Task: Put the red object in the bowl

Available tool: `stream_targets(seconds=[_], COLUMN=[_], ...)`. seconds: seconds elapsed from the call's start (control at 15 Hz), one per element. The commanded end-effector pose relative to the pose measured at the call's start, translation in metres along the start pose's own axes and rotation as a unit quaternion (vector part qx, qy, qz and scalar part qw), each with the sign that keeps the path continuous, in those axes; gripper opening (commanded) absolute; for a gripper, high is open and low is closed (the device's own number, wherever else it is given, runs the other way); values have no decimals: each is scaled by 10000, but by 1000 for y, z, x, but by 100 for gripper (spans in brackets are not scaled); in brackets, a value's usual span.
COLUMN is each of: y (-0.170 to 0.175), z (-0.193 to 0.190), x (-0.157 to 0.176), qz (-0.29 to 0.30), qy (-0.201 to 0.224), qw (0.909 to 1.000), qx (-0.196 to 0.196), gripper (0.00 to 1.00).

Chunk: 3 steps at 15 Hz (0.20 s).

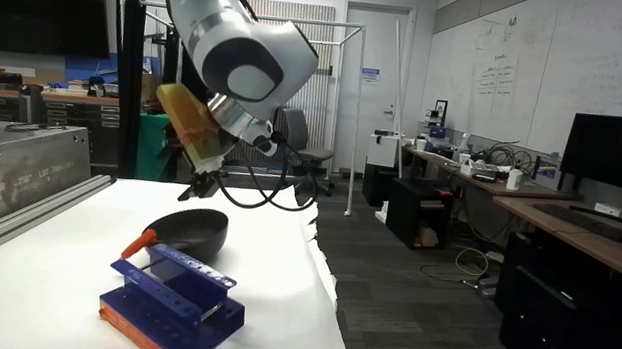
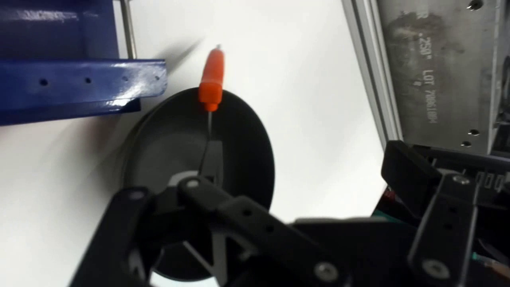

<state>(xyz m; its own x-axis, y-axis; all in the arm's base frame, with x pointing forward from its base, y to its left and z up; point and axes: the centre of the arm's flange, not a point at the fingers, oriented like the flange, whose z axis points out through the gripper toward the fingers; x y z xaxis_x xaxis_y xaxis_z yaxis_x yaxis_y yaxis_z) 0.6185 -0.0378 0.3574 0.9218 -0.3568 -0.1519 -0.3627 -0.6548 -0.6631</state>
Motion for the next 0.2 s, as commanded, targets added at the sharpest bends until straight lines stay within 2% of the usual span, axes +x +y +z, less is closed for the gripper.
stream_targets(seconds=[0.0, 0.13], y=[-50, -78], z=[-64, -93], x=[-52, -78], qz=[-83, -137], qy=[-22, -76], qw=[10000, 9998], qx=[44, -103], gripper=[100, 100])
